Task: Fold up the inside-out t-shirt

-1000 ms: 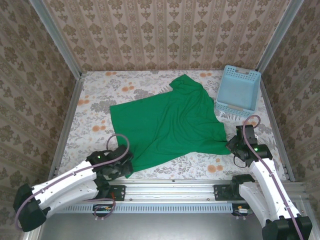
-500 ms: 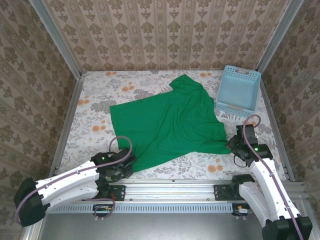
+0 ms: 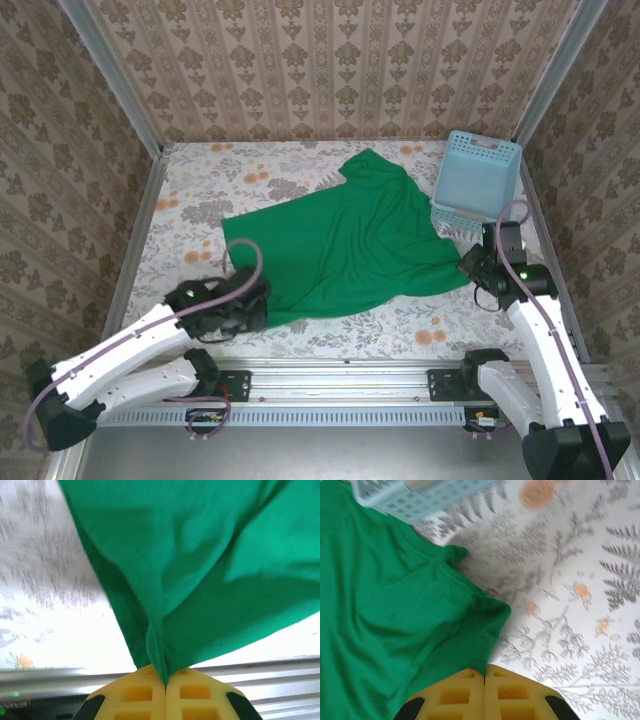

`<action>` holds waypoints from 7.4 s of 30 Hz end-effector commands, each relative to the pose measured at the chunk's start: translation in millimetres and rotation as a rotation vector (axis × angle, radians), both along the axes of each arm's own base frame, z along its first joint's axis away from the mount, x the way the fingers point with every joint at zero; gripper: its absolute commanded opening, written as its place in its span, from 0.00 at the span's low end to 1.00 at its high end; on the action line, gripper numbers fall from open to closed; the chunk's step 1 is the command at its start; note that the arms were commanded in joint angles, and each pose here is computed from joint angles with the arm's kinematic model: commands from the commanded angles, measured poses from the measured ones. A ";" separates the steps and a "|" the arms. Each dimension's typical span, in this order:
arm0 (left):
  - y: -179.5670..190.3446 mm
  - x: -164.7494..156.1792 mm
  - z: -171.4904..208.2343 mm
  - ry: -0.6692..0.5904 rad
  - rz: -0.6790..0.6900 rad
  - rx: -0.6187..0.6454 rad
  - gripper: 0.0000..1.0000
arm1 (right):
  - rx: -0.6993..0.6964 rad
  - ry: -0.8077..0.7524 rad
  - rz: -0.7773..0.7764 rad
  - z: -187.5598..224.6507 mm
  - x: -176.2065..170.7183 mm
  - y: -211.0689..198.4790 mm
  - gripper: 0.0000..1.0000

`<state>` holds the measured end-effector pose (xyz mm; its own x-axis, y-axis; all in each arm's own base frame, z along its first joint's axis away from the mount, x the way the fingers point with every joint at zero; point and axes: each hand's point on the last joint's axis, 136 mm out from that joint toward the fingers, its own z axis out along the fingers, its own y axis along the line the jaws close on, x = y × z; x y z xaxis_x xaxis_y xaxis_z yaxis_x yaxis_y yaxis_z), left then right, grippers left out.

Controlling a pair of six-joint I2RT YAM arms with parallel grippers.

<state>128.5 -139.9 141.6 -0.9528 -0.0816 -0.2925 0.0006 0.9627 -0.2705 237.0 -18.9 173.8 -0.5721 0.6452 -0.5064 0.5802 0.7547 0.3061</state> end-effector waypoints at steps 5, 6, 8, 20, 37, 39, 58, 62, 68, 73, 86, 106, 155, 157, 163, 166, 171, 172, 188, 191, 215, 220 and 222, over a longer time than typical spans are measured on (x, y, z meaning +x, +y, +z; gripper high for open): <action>34.1 96.9 79.8 -0.190 0.055 -0.074 0.00 | -0.040 -0.061 0.083 51.0 33.2 2.3 0.00; 39.1 113.0 91.6 -0.213 0.077 -0.079 0.00 | -0.038 -0.068 0.096 57.6 36.5 4.0 0.00; 45.7 140.4 110.4 -0.250 0.099 -0.084 0.00 | -0.028 -0.091 0.123 73.2 40.9 8.4 0.00; 90.7 223.2 148.5 -0.361 0.314 -0.124 0.00 | 0.069 -0.210 0.233 123.8 66.2 37.2 0.00; 117.1 419.5 340.0 -0.833 0.204 -0.528 0.00 | -0.021 -0.711 0.350 332.9 257.1 47.2 0.00; 120.3 406.4 375.4 -0.943 0.155 -0.540 0.00 | -0.053 -0.796 0.360 365.6 244.6 46.8 0.00; 104.0 294.9 158.6 -0.525 0.230 -0.414 0.00 | 0.108 -0.341 0.508 130.2 157.4 86.6 0.00; 97.9 215.9 71.9 -0.307 0.304 -0.310 0.00 | 0.195 -0.128 0.441 39.1 102.8 83.5 0.00; 109.7 100.4 -14.3 -0.062 0.458 -0.188 0.00 | 0.275 0.067 0.379 -34.1 28.8 82.1 0.00; 95.0 68.5 -34.0 -0.018 0.534 -0.231 0.00 | 0.267 0.139 0.254 -59.1 -14.0 67.0 0.00; 114.9 36.1 -52.4 -0.003 0.728 -0.182 0.00 | 0.204 0.113 0.122 -52.1 -47.1 43.9 0.00; 132.7 104.8 -60.5 -0.031 0.725 -0.075 0.02 | 0.019 0.180 0.388 -6.7 126.6 95.9 0.01; 80.5 138.0 -114.3 0.063 0.359 -0.044 0.61 | 0.013 0.384 0.297 -158.6 124.1 82.6 0.40; 86.7 137.2 -114.1 0.062 0.375 -0.038 0.63 | 0.000 0.398 0.255 -162.3 116.3 71.2 0.37; 93.9 140.0 -109.2 0.056 0.384 -0.040 0.66 | -0.026 0.407 0.193 -160.6 102.0 53.3 0.29; 99.0 140.1 -105.9 0.048 0.388 -0.027 0.67 | -0.046 0.408 0.176 -157.8 94.4 45.8 0.27; 110.1 139.2 -100.6 0.033 0.403 -0.014 0.69 | -0.089 0.419 0.150 -151.6 77.1 31.5 0.27; 110.2 139.6 -99.8 0.030 0.400 -0.015 0.69 | -0.094 0.414 0.149 -149.4 75.6 30.4 0.27; 118.4 179.8 -18.1 -0.145 0.398 0.012 0.69 | -0.126 0.169 0.367 -67.8 151.6 71.5 0.56; 118.1 193.6 -19.1 -0.140 0.403 0.007 0.69 | -0.136 0.187 0.402 -76.5 181.6 79.1 0.58; 114.9 360.0 -75.5 -0.050 0.327 0.103 0.63 | -0.216 0.080 0.567 -58.5 247.7 132.2 0.62; 104.1 377.8 -89.8 -0.047 0.293 0.055 0.55 | -0.200 0.113 0.611 -75.3 253.4 141.3 0.62; 100.1 381.5 -96.7 -0.037 0.286 0.031 0.51 | -0.198 0.145 0.616 -86.7 255.5 142.2 0.62</action>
<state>501.2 -28.3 42.2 -0.8679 -0.3675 -0.3341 -0.3116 0.9267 -0.2101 490.2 121.6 109.6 -0.8457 0.1157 -0.5210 0.0742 0.9922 0.0999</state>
